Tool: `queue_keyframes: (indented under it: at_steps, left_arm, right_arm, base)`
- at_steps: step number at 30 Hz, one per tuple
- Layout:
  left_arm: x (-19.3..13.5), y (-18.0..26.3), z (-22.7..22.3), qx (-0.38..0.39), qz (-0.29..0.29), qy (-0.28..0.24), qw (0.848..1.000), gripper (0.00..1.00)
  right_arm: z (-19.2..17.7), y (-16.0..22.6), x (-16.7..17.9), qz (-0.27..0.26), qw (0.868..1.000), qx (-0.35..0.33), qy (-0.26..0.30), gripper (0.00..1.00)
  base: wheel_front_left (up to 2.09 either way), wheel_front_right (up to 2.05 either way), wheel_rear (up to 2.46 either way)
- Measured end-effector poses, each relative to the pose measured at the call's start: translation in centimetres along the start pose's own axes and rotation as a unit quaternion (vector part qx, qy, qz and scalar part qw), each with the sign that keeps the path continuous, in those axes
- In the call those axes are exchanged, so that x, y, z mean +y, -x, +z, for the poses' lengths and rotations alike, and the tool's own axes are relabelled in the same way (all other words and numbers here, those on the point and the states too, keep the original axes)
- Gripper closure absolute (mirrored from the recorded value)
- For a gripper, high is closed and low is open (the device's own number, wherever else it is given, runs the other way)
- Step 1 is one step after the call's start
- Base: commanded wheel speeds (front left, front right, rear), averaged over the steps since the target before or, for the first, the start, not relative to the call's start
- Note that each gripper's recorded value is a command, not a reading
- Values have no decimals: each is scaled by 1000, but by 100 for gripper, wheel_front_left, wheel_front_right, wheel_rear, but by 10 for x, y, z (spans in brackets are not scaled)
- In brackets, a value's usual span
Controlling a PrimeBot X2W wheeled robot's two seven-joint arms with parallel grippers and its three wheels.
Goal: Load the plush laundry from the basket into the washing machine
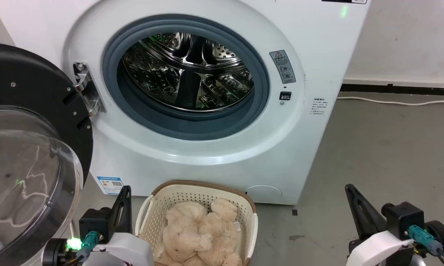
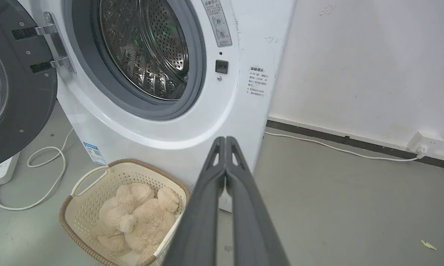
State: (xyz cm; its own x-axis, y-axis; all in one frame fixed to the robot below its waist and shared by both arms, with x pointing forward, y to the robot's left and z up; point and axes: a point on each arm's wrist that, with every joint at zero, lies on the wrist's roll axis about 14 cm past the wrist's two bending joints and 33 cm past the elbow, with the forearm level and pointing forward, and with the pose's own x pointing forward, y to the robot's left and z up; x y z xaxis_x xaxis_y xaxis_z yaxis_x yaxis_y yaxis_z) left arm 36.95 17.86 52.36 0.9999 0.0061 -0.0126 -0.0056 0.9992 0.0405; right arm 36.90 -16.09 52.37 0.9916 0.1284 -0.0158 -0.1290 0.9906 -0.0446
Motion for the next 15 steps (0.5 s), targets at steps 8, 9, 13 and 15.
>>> queue_keyframes:
  at_steps: [8, 9, 13, 15]
  left_arm:
    - [0, 0, 0, 0, 0, 0, 1000, 100]
    - [0, 0, 0, 0, 0, 0, 1000, 100]
    - [0, 0, 0, 0, 0, 0, 1000, 100]
    - [0, 0, 0, 0, 0, 0, 1000, 100]
  right_arm:
    - [0, 0, 0, 0, 1000, 0, 0, 100]
    - [0, 0, 0, 0, 1000, 0, 0, 100]
    - [0, 0, 0, 0, 1000, 0, 0, 100]
    - [0, 0, 0, 0, 1000, 0, 0, 100]
  base:
    - [0, 0, 0]
    - [0, 0, 0]
    - [0, 0, 0]
    - [0, 0, 0]
